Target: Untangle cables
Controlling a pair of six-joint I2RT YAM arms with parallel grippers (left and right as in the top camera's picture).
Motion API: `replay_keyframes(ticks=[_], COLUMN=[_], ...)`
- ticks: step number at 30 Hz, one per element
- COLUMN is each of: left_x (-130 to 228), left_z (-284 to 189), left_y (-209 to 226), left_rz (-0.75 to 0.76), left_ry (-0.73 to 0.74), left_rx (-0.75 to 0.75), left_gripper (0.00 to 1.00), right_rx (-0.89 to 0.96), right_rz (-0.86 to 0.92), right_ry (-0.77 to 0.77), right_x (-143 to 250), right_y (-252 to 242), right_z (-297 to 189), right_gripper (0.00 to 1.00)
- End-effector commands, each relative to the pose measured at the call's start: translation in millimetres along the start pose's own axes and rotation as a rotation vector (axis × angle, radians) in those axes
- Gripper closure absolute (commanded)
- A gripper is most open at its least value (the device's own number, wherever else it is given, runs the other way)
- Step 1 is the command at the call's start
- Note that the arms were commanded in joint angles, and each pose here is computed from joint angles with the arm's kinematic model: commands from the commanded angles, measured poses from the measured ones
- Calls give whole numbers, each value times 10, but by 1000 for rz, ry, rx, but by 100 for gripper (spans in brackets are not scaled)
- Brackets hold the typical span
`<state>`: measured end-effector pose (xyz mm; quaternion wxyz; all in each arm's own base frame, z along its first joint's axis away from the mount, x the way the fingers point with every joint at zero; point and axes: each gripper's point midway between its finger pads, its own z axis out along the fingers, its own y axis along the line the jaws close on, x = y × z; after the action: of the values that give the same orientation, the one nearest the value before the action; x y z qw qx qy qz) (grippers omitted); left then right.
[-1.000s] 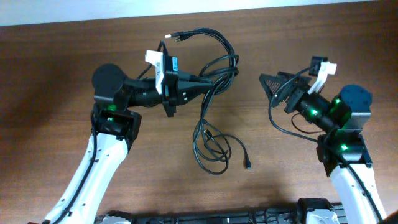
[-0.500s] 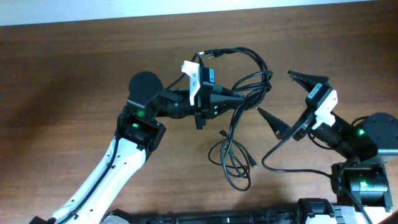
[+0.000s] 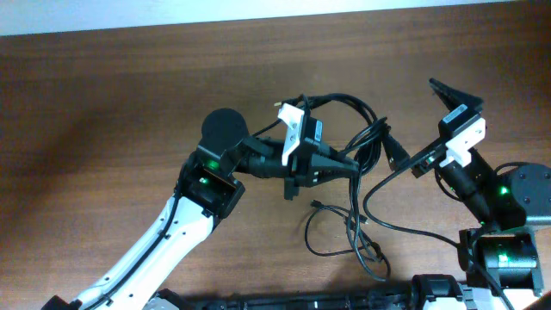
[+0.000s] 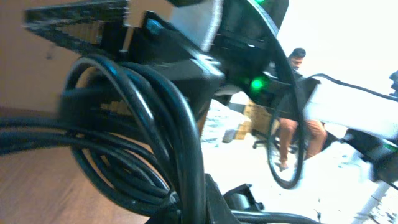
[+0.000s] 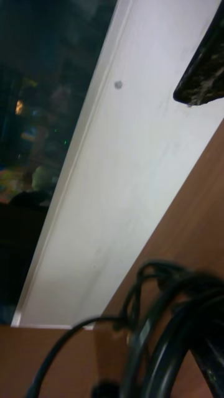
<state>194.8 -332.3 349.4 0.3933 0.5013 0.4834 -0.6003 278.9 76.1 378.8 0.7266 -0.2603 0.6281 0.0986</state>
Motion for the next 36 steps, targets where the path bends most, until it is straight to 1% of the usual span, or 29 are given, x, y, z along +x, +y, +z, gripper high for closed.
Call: replay_keyframes(ticks=[1, 4, 8, 11, 13, 17, 21, 23, 26, 28, 33, 35, 36], left_x=[42, 72, 90, 77, 43, -27, -57, -73, -98, -123, -156, -182, -195], left_z=[-43, -77, -116, -170, -300, -621, -1024, -1249, -1455, -1691, -1806, -1847, -1890], left_y=[-512, -609, -706, -638, -481, -163, 144, 277, 375, 468, 591, 708, 811], left_rz=[81, 89, 104, 99, 66, 18, -38, -59, -57, -56, -54, -60, -95], left_ry=[56, 70, 82, 80, 78, 61, 35, 18, 3, -14, -36, -56, -79], left_rx=[275, 337, 396, 371, 308, 169, 18, -59, -127, -203, -286, -357, -419], left_gripper=[95, 95, 96, 97, 99, 100, 100, 100, 100, 100, 100, 100, 100], right_rx=[184, 212, 387, 511, 601, 724, 794, 794, 807, 816, 814, 786, 752], right_rz=[-11, -31, -32, -38, -38, -34, -30, -30, -29, -29, -27, -14, -2], right_ry=[12, -19, 1, -4, -2, 22, 34, 34, 33, 35, 44, 101, 152], right_x=[-44, -129, -111, -146, -156, -120, -100, -100, -104, -101, -79, 62, 191], right_y=[-331, -384, -672, -867, -1001, -1168, -1255, -1255, -1270, -1282, -1278, -1237, -1183], right_z=[-42, -53, -142, -235, -319, -449, -533, -533, -548, -560, -557, -526, -493], right_gripper=[1, 1, 1, 1, 1, 1, 1, 1, 1, 1, 1, 1, 2])
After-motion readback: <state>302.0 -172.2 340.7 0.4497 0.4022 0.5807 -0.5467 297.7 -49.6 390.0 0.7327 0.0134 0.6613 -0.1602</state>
